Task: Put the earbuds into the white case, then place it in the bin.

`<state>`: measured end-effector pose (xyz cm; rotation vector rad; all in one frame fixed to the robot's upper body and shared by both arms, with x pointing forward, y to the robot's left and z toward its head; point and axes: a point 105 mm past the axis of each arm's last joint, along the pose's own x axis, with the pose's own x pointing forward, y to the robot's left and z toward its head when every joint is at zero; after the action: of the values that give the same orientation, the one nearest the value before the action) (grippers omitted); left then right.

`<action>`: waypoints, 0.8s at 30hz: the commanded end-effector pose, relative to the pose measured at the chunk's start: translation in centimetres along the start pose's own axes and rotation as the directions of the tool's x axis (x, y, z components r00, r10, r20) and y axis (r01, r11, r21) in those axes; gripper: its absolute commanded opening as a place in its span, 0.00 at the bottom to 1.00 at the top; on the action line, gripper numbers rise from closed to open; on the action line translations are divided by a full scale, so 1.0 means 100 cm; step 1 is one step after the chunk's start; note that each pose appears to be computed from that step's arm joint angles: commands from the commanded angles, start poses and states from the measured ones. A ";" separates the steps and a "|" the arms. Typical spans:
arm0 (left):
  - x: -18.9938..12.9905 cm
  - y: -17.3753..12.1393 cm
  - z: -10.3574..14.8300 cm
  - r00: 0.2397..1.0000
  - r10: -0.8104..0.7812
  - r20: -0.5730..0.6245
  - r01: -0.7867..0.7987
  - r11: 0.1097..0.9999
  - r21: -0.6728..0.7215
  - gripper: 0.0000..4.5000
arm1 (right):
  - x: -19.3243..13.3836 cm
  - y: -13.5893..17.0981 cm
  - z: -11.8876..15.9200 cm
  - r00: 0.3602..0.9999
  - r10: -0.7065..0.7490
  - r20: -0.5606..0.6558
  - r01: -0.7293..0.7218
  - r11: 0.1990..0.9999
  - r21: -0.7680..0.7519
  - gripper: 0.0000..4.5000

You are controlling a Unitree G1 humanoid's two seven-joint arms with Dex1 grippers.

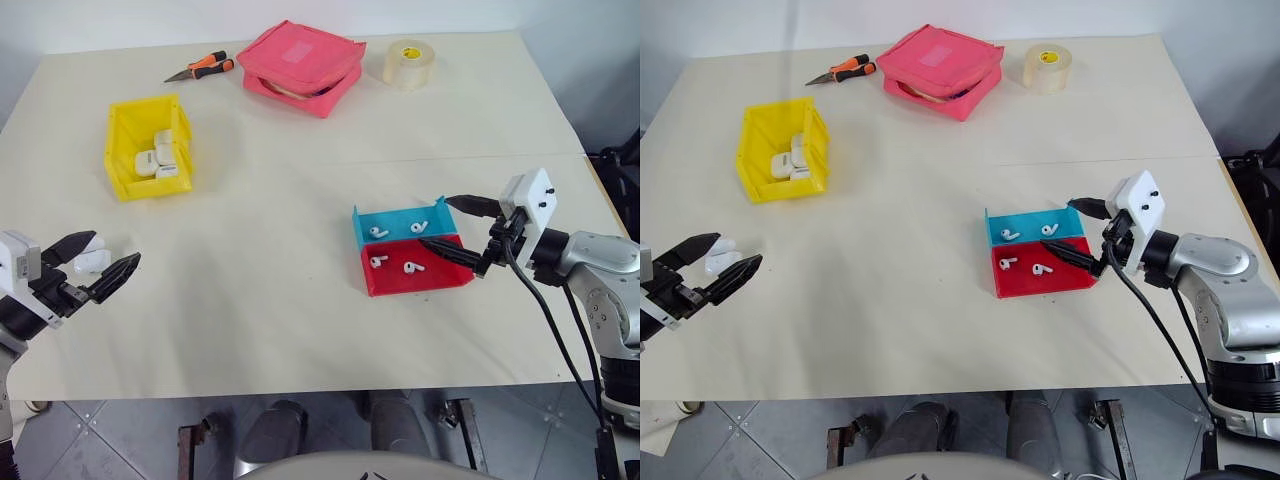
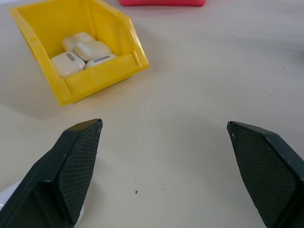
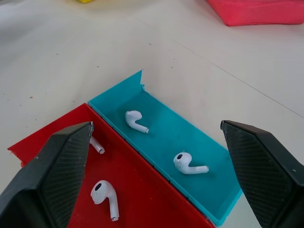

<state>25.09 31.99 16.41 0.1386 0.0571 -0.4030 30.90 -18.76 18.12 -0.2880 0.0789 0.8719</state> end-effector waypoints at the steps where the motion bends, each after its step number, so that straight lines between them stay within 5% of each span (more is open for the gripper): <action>1: -0.002 0.005 0.010 1.000 0.013 0.011 -0.013 0.999 0.040 0.99 | 0.000 0.001 0.013 0.999 0.002 0.044 -0.001 0.999 -0.039 1.00; 15: 0.000 0.011 0.014 0.999 0.052 0.017 -0.053 0.997 0.060 0.99 | 0.002 -0.001 0.015 0.999 0.008 0.052 -0.006 0.999 -0.048 1.00; 24: -0.029 0.029 0.015 0.966 0.258 -0.010 -0.258 0.966 -0.001 0.99 | 0.016 -0.011 0.023 0.996 0.027 0.084 -0.020 0.997 -0.078 1.00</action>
<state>24.44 34.73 16.94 0.1323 0.0936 -0.1953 32.50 -17.91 19.25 -0.2991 0.0167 0.8986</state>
